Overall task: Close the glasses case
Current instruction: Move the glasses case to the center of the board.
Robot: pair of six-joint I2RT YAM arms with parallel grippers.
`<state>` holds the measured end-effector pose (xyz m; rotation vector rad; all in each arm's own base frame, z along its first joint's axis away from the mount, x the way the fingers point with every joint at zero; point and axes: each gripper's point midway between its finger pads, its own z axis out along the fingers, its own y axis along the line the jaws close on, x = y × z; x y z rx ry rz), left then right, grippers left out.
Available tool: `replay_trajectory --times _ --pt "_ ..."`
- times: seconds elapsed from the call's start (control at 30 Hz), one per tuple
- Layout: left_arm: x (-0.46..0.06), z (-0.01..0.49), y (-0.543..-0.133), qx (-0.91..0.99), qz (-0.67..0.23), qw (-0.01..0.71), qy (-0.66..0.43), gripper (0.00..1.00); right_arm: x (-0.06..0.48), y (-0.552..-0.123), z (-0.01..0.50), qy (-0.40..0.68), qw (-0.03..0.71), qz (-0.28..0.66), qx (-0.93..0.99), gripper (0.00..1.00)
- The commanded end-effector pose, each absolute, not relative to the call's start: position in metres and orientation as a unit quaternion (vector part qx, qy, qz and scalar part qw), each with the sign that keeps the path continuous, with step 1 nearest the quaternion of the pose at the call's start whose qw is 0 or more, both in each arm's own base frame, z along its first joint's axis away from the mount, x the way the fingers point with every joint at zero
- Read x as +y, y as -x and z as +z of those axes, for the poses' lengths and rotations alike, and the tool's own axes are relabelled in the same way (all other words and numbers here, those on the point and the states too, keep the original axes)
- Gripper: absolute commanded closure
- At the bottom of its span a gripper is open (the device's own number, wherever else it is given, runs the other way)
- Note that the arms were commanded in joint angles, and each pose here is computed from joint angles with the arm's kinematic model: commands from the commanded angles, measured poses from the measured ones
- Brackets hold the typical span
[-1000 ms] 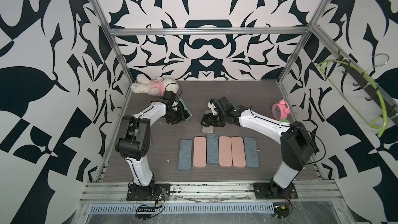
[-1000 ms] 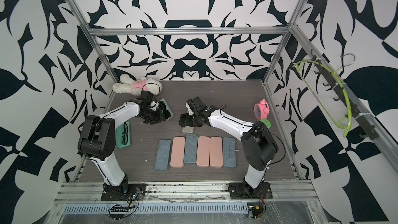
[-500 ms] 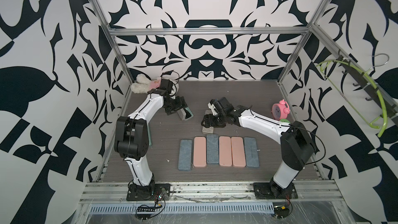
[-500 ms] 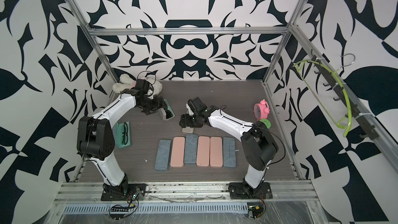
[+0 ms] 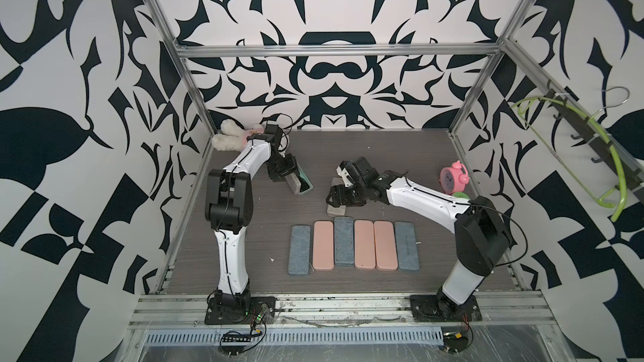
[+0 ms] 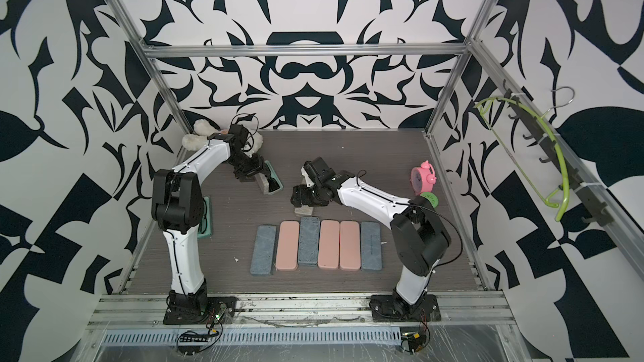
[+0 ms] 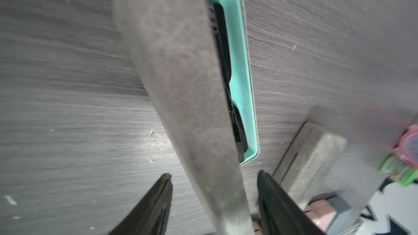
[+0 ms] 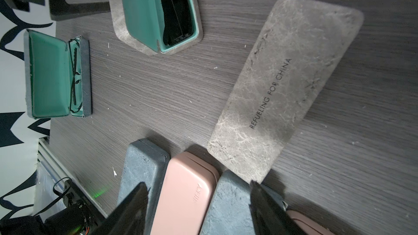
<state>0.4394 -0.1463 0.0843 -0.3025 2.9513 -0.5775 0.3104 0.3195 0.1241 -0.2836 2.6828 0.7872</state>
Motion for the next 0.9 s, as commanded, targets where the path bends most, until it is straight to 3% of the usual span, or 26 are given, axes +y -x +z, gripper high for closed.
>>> replay_trajectory --times 0.0,0.27,0.57,0.87 --pt "-0.147 0.087 -0.428 0.978 -0.192 0.036 0.077 0.46 0.315 -0.309 0.144 0.107 0.188 0.279 0.935 0.27" --pt "-0.147 0.082 -0.405 0.981 -0.190 0.009 0.044 0.65 0.316 -0.310 0.140 0.106 0.185 0.277 0.937 0.28" --pt "-0.158 0.088 -0.390 0.983 -0.182 0.001 0.011 0.73 0.316 -0.309 0.137 0.105 0.180 0.276 0.938 0.30" --pt "-0.184 0.093 -0.366 0.986 -0.166 -0.005 -0.033 0.74 0.312 -0.308 0.138 0.102 0.182 0.268 0.941 0.31"
